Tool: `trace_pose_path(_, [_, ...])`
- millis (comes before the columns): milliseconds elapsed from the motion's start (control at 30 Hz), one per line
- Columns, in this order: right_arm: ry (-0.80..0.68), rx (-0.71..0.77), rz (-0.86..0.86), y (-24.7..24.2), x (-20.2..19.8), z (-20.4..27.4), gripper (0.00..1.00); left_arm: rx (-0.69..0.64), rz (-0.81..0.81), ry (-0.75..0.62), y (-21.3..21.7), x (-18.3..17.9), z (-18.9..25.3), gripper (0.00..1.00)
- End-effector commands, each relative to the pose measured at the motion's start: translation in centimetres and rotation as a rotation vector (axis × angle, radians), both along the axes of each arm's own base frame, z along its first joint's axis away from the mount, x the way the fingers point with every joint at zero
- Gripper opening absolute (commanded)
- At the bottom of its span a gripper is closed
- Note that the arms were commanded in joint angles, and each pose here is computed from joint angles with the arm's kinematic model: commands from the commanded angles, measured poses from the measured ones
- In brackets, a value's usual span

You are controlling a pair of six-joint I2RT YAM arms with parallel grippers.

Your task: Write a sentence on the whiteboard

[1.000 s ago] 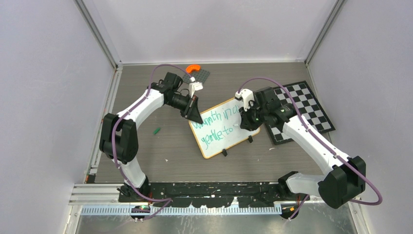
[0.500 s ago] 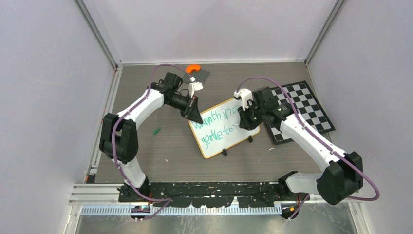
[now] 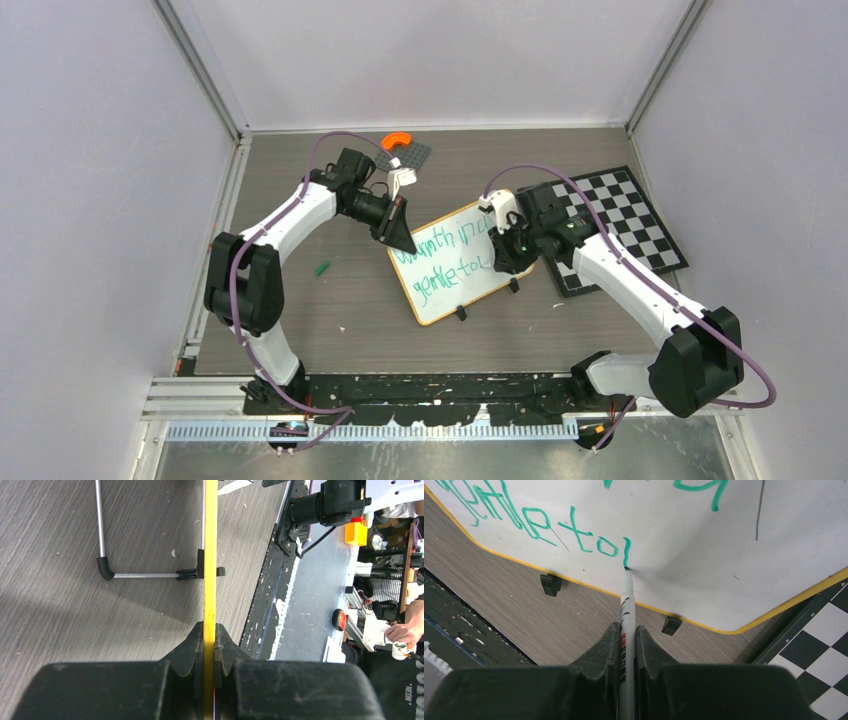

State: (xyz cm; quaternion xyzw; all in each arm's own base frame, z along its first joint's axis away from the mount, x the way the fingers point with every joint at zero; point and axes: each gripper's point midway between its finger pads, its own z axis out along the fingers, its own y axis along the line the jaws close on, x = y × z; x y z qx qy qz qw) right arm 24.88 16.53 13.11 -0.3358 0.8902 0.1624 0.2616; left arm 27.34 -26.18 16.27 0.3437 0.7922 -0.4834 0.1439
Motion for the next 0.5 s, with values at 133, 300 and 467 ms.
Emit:
trace_pose_path(133, [-0.136, -0.058, -0.058, -1.2, 2.9, 2.0, 0.0, -0.005, -0.011, -0.045, -0.1, -0.1, 1.0, 0.0])
trace_pose_path(300, [-0.181, -0.014, -0.087, -0.8, 3.6, 3.4, 0.0, -0.005, -0.014, -0.046, -0.1, -0.2, 1.0, 0.0])
trace_pose_path(467, [-0.199, 0.028, -0.101, -0.3, 3.9, 4.3, 0.0, -0.008, -0.015, -0.045, -0.1, -0.2, 1.1, 0.0])
